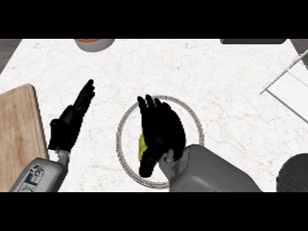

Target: Pick the eggplant from the placemat and place it in the tiered shelf

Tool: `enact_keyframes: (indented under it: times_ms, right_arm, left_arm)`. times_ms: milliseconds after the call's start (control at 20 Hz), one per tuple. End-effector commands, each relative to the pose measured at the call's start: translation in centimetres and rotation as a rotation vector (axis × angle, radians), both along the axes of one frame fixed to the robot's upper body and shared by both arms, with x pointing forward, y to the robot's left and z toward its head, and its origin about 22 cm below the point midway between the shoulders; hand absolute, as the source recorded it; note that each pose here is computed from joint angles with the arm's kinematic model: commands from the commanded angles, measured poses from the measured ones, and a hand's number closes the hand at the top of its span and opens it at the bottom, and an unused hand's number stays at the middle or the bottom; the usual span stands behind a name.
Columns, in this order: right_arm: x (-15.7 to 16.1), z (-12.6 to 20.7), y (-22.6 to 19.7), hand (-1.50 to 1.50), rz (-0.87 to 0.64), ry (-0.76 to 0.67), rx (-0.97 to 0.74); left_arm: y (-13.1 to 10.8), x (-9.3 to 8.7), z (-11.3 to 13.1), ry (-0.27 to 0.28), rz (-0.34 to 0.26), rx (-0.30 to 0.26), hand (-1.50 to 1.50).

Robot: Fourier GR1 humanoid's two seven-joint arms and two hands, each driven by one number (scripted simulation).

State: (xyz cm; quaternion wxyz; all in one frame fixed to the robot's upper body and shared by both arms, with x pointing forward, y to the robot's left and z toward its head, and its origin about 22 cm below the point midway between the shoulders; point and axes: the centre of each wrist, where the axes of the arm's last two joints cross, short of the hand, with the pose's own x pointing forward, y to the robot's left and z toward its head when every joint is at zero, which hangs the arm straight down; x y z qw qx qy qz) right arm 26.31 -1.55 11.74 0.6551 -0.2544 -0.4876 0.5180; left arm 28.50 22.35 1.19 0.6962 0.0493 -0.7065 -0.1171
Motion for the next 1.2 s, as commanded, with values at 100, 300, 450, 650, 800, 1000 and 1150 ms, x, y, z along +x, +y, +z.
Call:
enact_keyframes:
  times_ms: [100, 300, 450, 650, 800, 1000, 1150]
  right_arm:
    - [0.4, 0.7, 1.2, -1.50, -0.075, 0.046, -0.086]
    - [0.1, -0.8, 0.2, -1.50, -0.088, 0.063, -0.098]
    - [1.6, -1.3, -0.5, -1.50, -0.110, 0.059, -0.110]
    - [0.6, -3.5, -0.5, -1.50, -0.097, 0.084, -0.129]
    - [0.1, -2.5, 0.6, -1.50, -0.106, 0.071, -0.143]
    - [1.7, -4.2, -0.2, -1.50, -0.110, 0.104, -0.166]
    - [0.3, -4.8, 0.5, -1.50, -0.097, 0.089, -0.176]
  left_arm:
    - [0.7, 0.4, 0.0, 0.005, 0.004, 0.003, 0.00]
    - [0.2, 1.7, 1.8, -0.012, -0.005, 0.005, 0.00]
    - [0.2, -0.3, 0.2, -0.002, -0.004, -0.005, 0.00]
    - [-1.0, 0.1, 0.2, -0.019, 0.025, -0.009, 0.00]
    - [-1.5, 0.8, 1.9, 0.005, 0.008, -0.012, 0.00]
    - [-0.2, -0.6, 0.4, 0.011, -0.013, -0.012, 0.00]
    - [1.5, -0.7, -0.2, -0.004, 0.012, -0.011, 0.00]
